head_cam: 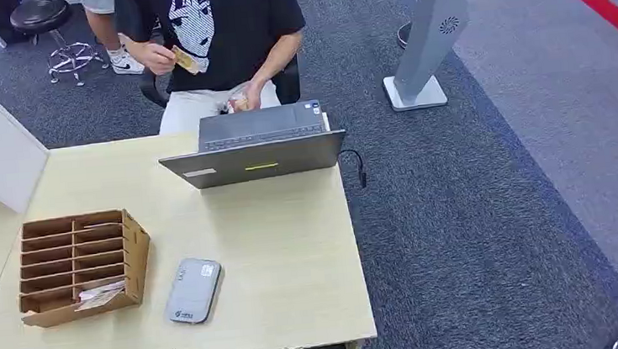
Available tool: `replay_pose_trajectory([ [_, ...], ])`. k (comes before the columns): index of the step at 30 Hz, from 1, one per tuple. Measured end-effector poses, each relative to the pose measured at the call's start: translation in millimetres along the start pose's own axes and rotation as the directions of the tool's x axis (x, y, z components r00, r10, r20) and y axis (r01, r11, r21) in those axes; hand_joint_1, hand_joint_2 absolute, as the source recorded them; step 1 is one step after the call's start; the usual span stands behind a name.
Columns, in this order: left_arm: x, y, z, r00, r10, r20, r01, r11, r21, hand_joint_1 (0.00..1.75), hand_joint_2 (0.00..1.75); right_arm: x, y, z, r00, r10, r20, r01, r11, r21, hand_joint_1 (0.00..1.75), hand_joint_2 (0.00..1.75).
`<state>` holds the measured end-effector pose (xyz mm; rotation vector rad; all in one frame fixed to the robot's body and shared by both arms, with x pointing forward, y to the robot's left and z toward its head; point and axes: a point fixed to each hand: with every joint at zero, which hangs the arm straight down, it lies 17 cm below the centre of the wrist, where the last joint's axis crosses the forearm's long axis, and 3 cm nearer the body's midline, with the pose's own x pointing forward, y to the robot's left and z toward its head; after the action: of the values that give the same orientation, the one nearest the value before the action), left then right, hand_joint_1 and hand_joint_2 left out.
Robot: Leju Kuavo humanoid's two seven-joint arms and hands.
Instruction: Pass the card to the sensor for recognition and then transmit it.
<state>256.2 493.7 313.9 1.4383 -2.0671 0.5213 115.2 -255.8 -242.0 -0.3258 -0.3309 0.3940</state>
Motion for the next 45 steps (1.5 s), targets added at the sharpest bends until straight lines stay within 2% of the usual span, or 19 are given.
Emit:
replay_pose_trajectory([
  [4, -0.5, -7.3, -1.8, 1.0, 0.005, 0.009, -0.005, 1.0, -0.022, 0.0, 1.75, -1.3, 0.9, -0.4, 1.0, 0.011, 0.0, -0.011, 1.0, 0.002, 0.0, 1.75],
  [7, -7.1, -29.0, -8.0, 1.0, 0.009, -0.009, -0.009, 0.998, -0.068, 0.0, 1.75, 0.3, 1.1, -1.5, 1.0, -0.003, -0.002, 0.003, 1.0, 0.007, 0.0, 1.75],
  [14, -39.0, -130.4, -21.8, 0.997, -0.046, -0.06, 0.029, 0.966, -0.256, 0.0, 1.75, 16.4, -8.4, -11.7, 1.0, -0.011, 0.024, 0.011, 1.0, -0.003, 0.0, 1.75],
  [18, -52.7, -167.2, -20.4, 0.994, -0.067, -0.089, 0.035, 0.946, -0.321, 0.0, 1.75, 18.0, -10.2, -15.3, 1.0, -0.012, 0.024, 0.012, 1.0, -0.006, 0.0, 1.75],
  [24, -73.7, -232.0, 7.6, 0.978, -0.106, -0.181, 0.009, 0.884, -0.468, 0.0, 1.75, 21.6, -9.8, -18.6, 0.999, -0.034, 0.018, 0.034, 0.999, -0.002, 0.0, 1.75],
  [31, -61.6, -287.9, 50.6, 0.965, -0.071, -0.251, -0.089, 0.816, -0.572, 0.0, 1.75, 28.7, -8.8, -20.6, 0.999, -0.034, 0.025, 0.034, 0.999, -0.001, 0.0, 1.75],
  [36, -42.1, -310.2, 63.1, 0.964, -0.033, -0.265, -0.137, 0.789, -0.598, 0.0, 1.75, 29.1, -8.8, -21.6, 0.999, -0.032, 0.021, 0.032, 0.999, -0.003, 0.0, 1.75],
  [44, -34.0, -323.6, 77.3, 0.959, -0.014, -0.284, -0.176, 0.756, -0.631, 0.0, 1.75, 26.5, -7.7, -22.3, 0.999, -0.041, 0.015, 0.041, 0.999, 0.0, 0.0, 1.75],
  [45, -32.0, -325.6, 79.6, 0.959, -0.011, -0.283, -0.18, 0.748, -0.639, 1.12, 1.75, 26.2, -7.7, -22.4, 0.999, -0.041, 0.015, 0.041, 0.999, 0.0, 0.0, 1.75],
])
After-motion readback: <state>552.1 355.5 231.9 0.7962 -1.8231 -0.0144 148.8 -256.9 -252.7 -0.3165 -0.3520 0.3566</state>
